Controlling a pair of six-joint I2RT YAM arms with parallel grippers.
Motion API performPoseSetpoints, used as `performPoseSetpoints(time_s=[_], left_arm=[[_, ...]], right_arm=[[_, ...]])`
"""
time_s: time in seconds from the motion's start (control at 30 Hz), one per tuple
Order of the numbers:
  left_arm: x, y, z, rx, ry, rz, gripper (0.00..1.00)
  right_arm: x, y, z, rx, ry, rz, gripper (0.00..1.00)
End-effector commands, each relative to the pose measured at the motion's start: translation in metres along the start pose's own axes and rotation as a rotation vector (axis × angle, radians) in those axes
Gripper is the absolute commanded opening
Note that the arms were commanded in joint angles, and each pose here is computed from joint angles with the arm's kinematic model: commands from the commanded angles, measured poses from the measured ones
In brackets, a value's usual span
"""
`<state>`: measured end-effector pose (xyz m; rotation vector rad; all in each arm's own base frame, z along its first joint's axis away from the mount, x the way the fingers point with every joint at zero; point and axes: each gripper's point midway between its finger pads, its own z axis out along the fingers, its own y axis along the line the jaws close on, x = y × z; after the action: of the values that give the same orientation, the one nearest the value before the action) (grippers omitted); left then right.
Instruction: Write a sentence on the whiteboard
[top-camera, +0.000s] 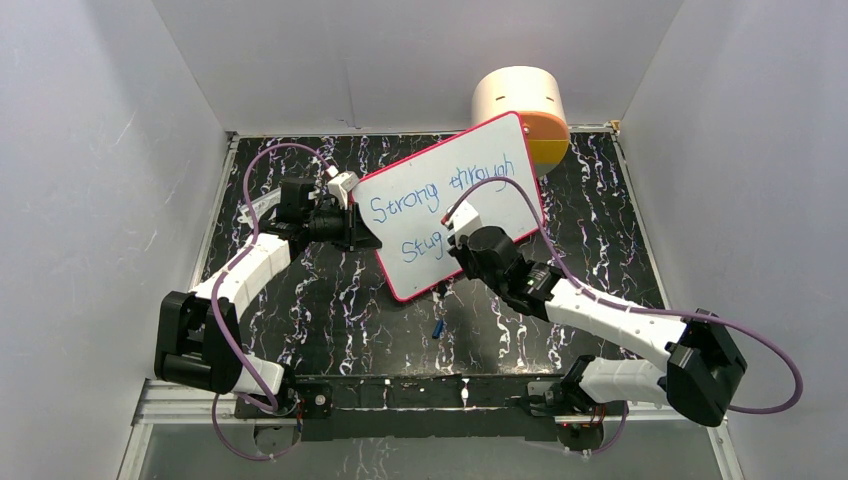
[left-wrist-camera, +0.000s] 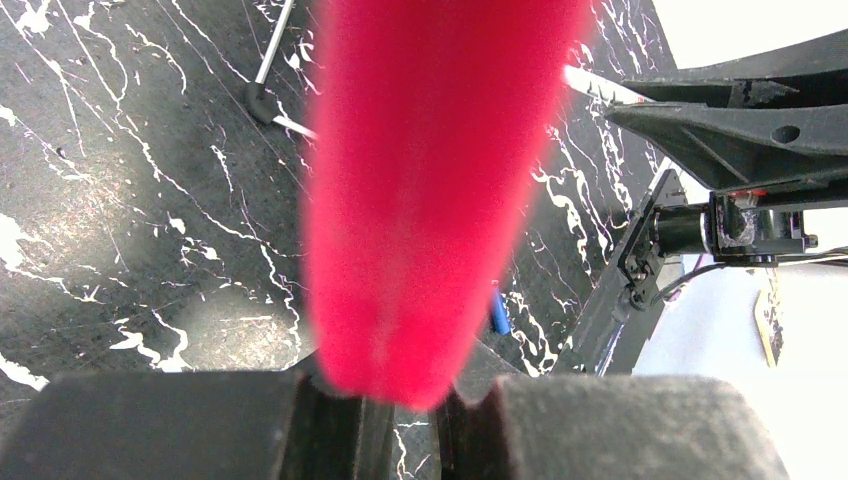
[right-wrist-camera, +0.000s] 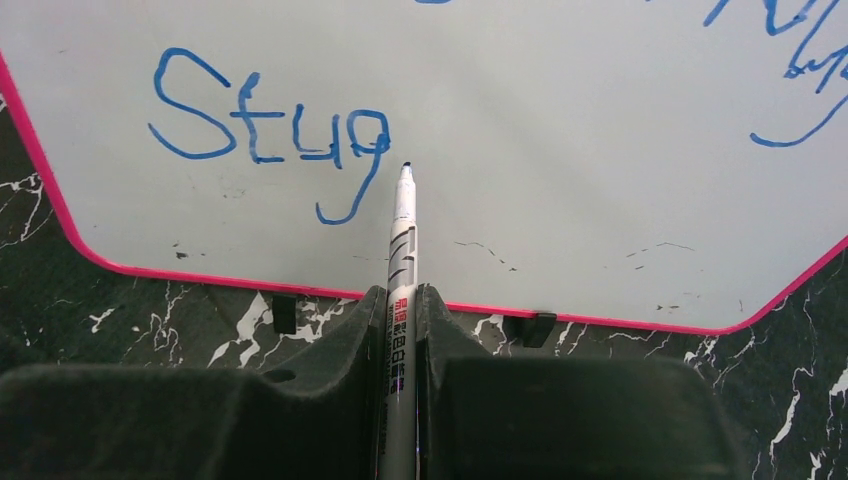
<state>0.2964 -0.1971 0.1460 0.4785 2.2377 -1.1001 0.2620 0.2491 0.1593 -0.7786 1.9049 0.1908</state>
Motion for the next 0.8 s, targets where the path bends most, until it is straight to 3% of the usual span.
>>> performPoseSetpoints(time_s=[0.0,0.77], left_arm=[[0.007,0.016,-0.001,-0.081,0.032,-0.014,0.00],[0.007,0.018,0.000,-0.084,0.037,-0.020,0.00]], right_arm=[[-0.027,-0.010,-0.002,0.034,-0.073,0.058,0.00],[-0.034,-0.015,0.008,0.075,-0.062,0.067,0.00]])
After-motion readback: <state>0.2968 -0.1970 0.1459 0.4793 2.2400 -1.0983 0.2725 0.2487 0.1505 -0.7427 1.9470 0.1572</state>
